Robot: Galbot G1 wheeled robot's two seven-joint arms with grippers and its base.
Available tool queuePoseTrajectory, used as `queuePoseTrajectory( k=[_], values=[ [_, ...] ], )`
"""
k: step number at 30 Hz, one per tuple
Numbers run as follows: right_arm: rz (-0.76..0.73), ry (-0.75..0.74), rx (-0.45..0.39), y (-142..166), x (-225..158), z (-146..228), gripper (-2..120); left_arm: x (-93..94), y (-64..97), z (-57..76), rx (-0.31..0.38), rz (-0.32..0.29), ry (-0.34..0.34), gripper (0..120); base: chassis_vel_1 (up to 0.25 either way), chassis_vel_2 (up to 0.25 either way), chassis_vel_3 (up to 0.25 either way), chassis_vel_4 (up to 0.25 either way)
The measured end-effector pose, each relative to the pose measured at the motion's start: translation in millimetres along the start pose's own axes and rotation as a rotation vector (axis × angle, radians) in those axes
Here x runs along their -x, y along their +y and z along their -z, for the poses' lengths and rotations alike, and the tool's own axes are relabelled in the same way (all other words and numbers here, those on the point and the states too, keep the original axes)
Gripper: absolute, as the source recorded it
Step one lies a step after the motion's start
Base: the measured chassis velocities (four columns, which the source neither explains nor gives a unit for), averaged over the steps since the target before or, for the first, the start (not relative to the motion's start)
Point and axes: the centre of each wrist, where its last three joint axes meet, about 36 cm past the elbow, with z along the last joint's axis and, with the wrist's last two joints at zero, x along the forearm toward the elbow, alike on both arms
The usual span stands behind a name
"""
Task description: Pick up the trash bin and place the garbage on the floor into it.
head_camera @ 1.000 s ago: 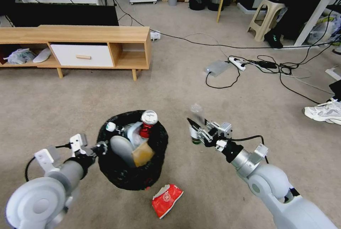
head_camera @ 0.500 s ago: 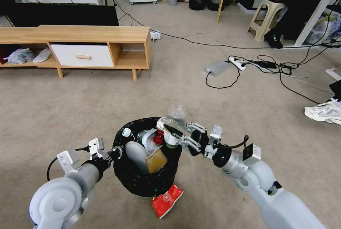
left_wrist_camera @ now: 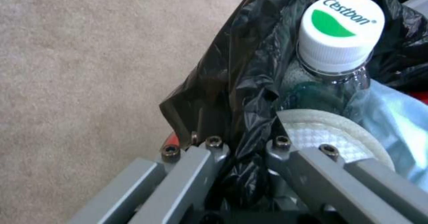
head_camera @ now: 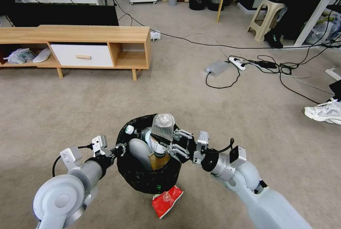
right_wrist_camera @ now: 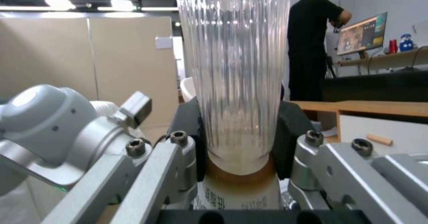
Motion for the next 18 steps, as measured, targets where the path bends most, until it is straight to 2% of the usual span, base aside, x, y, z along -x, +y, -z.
queuePoseTrajectory(
  k=[1,3,4,5,8,9,10,15,16,17,18],
  values=[
    [0.000,0.000,0.000,0.0,0.0,0.0,26,0.0,0.0,0.0,0.000,0.000,0.000,3,0.000,0.000,0.000,0.000],
    [-0.007,0.004,-0.001,-1.3,0.1,-2.0,33,-2.7,-2.0,-0.7,-0.008,-0.011,0.006,3,0.000,0.000,0.000,0.000],
    [-0.010,0.009,-0.004,-2.2,0.0,-3.1,41,-4.9,-3.5,-1.6,-0.012,-0.018,0.011,3,0.000,0.000,0.000,0.000],
    [-0.010,0.009,-0.004,-2.2,0.0,-3.1,41,-4.9,-3.5,-1.6,-0.012,-0.018,0.011,3,0.000,0.000,0.000,0.000],
    [-0.014,0.014,-0.008,-3.0,-0.9,-3.2,54,-8.5,-6.5,-3.0,-0.014,-0.032,0.020,3,0.000,0.000,0.000,0.000],
    [-0.014,0.014,-0.008,-3.0,-0.9,-3.2,54,-8.5,-6.5,-3.0,-0.014,-0.032,0.020,3,0.000,0.000,0.000,0.000],
    [-0.015,0.016,-0.010,-3.5,-1.7,-2.5,61,-8.7,-6.5,-3.3,-0.014,-0.032,0.022,3,0.000,0.000,0.000,0.000],
    [-0.018,0.019,-0.017,-4.6,-3.8,-0.1,73,-8.9,-6.1,-3.8,-0.013,-0.030,0.025,3,0.000,0.000,0.000,0.000],
    [-0.019,0.021,-0.020,-5.0,-5.3,1.0,82,-8.8,-6.1,-4.4,-0.013,-0.030,0.028,3,0.000,0.000,0.000,0.000],
    [-0.019,0.021,-0.020,-5.0,-5.3,1.0,82,-8.8,-6.1,-4.4,-0.013,-0.030,0.028,3,0.000,0.000,0.000,0.000],
    [-0.020,0.025,-0.022,-5.1,-6.9,1.4,88,-8.6,-6.3,-4.9,-0.013,-0.030,0.030,3,0.000,0.000,0.000,0.000]
  ],
)
